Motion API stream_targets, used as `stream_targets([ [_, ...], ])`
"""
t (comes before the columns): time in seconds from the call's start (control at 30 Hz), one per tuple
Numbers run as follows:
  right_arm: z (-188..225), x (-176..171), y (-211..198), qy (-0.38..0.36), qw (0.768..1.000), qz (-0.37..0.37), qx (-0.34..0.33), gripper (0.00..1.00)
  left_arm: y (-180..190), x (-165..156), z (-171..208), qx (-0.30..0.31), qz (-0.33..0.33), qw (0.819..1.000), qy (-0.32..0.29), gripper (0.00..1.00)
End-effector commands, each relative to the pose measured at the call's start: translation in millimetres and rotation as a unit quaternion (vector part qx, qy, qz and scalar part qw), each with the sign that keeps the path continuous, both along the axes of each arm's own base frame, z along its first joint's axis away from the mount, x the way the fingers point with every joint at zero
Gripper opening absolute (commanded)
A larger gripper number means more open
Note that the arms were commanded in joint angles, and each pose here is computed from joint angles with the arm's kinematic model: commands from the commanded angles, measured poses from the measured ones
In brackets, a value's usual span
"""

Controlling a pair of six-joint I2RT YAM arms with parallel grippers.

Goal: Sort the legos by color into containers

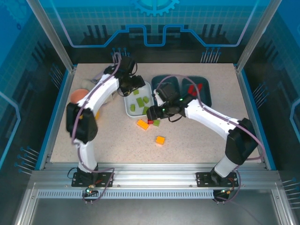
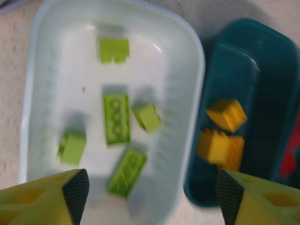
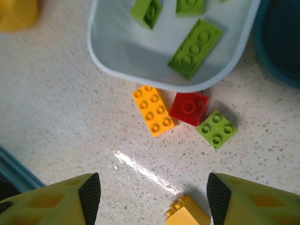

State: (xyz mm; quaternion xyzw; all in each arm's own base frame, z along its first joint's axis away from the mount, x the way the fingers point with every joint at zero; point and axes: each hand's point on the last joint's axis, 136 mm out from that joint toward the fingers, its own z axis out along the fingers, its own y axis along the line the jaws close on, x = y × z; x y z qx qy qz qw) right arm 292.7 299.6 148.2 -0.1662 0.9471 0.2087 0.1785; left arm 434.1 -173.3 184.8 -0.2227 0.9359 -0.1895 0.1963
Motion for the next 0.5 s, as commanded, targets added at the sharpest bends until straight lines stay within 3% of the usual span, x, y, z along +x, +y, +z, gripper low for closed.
stream_targets([
  [0.0,-33,-2,4,0.016,0.999,0.008,-0.048,0.66,-5,-46,-5,-0.048,0.013,0.999,0.015,0.76],
  [0.23,-68,15,12,0.035,0.996,-0.003,-0.084,0.67,7,-150,-33,-0.075,0.034,0.996,0.032,0.77],
  [0.47,-90,28,16,0.043,0.993,-0.003,-0.109,0.66,19,-196,-48,-0.071,0.044,0.996,0.045,0.77],
])
